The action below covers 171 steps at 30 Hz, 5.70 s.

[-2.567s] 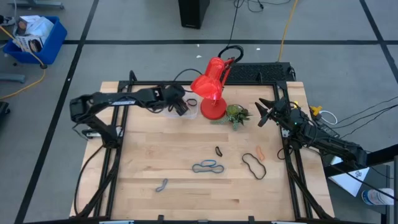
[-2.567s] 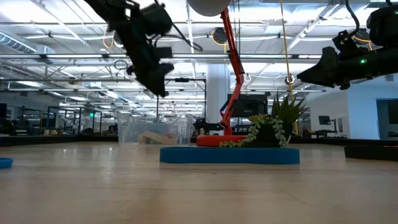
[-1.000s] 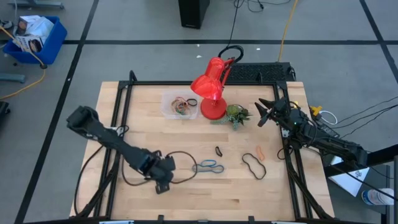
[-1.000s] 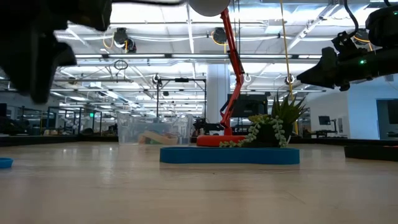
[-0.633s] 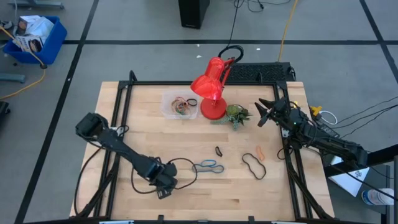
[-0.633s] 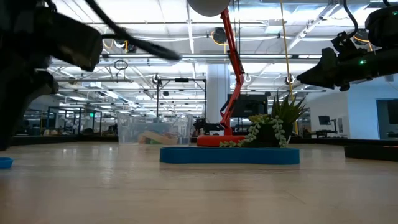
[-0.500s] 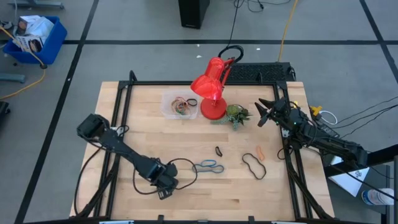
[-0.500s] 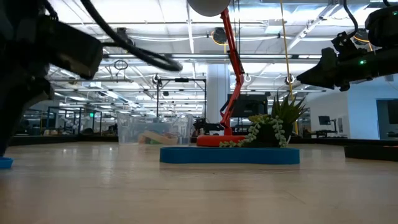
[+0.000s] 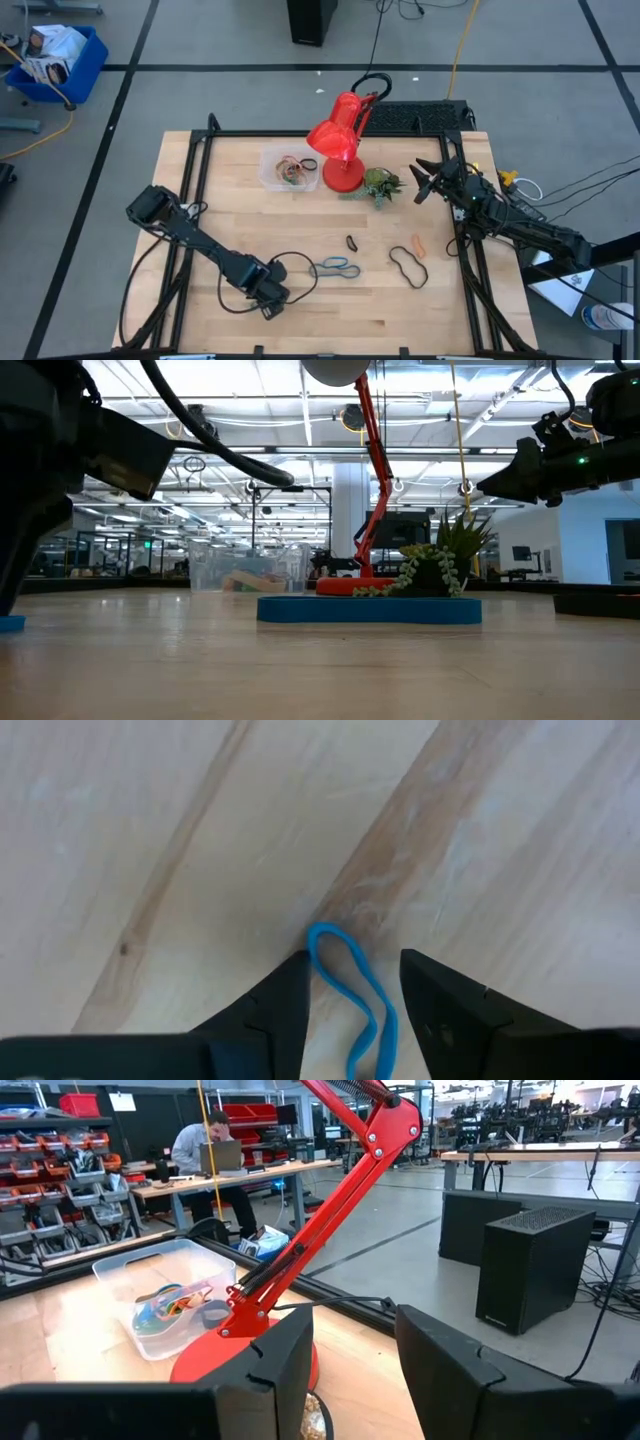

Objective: Pick and place rubber bands into bin
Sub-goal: Put the bottom blue rubber band into the transparent bin, then put the orange rubber band into the transparent bin

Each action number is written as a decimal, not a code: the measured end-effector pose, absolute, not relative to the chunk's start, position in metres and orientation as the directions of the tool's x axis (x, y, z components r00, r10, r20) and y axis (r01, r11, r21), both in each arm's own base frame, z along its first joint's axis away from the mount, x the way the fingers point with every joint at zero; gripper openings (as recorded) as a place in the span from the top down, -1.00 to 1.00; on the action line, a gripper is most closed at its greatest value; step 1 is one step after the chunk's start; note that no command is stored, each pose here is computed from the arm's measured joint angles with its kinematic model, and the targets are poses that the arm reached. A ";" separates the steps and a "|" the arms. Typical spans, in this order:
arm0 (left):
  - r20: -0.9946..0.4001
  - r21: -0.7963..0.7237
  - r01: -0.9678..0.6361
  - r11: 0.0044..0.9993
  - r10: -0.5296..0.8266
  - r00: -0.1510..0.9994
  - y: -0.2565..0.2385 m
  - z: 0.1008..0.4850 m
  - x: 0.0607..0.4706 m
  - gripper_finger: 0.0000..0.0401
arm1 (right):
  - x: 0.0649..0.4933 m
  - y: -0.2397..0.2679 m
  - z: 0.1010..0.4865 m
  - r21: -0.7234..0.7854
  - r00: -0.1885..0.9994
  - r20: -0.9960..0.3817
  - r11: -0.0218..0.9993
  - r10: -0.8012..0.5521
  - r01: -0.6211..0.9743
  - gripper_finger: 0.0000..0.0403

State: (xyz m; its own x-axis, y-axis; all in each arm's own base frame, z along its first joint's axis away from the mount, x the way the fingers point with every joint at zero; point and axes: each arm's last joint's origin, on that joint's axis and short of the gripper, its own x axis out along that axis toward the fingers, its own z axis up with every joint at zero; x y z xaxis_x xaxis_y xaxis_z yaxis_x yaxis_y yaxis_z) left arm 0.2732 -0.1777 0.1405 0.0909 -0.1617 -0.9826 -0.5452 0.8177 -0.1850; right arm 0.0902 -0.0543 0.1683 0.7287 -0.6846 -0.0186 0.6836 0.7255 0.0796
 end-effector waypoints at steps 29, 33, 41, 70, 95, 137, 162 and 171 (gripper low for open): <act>-0.955 -0.233 -0.377 0.896 -0.138 0.264 -0.151 0.189 0.269 0.98 | 0.090 -0.054 0.168 0.069 0.729 -0.017 0.726 -0.685 0.684 0.30; -0.907 -0.201 -0.274 0.941 -0.073 0.415 -0.140 0.223 0.260 0.98 | 0.090 -0.054 0.168 0.069 0.729 -0.017 0.726 -0.684 0.684 0.30; -0.679 0.015 -0.435 0.900 0.328 0.656 -0.082 0.283 0.246 0.99 | 0.090 -0.054 0.170 0.073 0.729 -0.004 0.727 -0.684 0.683 0.30; -0.740 0.115 -0.804 0.584 0.590 0.322 0.110 0.241 0.282 0.97 | 0.090 -0.054 0.170 0.069 0.731 -0.004 0.729 -0.682 0.681 0.30; -0.805 0.086 -0.794 0.601 0.512 0.301 0.141 0.183 0.308 0.85 | 0.090 -0.054 0.169 0.063 0.730 -0.012 0.728 -0.684 0.683 0.30; -0.722 0.081 -0.717 0.693 0.537 0.437 0.117 0.238 0.293 -0.11 | 0.090 -0.054 0.169 0.062 0.730 -0.014 0.728 -0.683 0.682 0.30; -0.138 -0.235 -0.474 0.848 0.454 0.880 0.009 0.211 0.166 -0.11 | 0.100 -0.049 0.175 0.049 0.832 -0.202 0.843 -0.517 0.536 0.30; -0.071 -0.245 -0.457 0.855 0.455 0.888 0.010 0.203 0.150 -0.11 | 0.123 -0.038 0.222 0.014 0.833 -0.411 0.911 -0.370 0.412 0.30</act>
State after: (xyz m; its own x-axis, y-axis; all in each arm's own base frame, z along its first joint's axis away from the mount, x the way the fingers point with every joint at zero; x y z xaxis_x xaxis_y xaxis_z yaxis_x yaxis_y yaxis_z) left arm 0.1497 0.0097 0.2026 0.8878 0.4546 -0.0709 -0.4573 0.8549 -0.2449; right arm 0.1227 -0.0381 0.2215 0.8332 -0.3704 -0.4106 0.4117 0.9112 0.0136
